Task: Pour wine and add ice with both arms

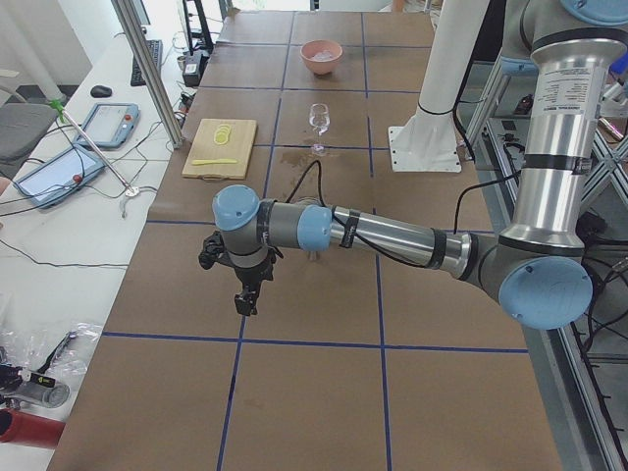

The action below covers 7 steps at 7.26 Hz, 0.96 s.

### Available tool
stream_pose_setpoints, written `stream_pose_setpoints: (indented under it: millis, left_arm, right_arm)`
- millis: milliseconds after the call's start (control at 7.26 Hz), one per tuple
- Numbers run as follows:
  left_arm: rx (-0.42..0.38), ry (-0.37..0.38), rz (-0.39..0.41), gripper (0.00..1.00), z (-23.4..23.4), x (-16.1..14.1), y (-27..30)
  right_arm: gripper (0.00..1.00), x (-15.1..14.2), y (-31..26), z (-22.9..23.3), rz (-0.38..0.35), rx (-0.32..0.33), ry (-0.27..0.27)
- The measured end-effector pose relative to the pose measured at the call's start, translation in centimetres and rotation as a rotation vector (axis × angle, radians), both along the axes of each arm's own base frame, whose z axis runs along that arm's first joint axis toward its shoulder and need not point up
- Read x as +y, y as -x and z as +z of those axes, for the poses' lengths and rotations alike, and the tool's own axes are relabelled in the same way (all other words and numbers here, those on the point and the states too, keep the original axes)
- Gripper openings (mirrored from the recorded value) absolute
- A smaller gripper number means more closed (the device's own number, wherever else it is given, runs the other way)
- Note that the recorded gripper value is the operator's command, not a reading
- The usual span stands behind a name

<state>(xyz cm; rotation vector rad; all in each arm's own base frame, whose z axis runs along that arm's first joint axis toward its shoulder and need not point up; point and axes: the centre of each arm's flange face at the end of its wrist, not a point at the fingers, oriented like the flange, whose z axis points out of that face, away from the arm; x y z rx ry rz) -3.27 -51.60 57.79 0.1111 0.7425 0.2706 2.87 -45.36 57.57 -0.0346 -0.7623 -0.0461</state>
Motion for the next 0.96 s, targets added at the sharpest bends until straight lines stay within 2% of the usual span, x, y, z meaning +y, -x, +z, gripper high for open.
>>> stream_pose_setpoints:
  millis: [551,964]
  left_arm:
    - [0.002,-0.081,-0.002,1.00,-1.2,1.5,0.1]
    - [-0.001,-0.106,-0.006,1.00,-2.3,1.4,0.2]
  right_arm:
    - [1.00,0.0,0.1,0.0,-0.002,-0.011,-0.002]
    - [1.00,0.4,0.1,0.2,-0.002,-0.010,0.002]
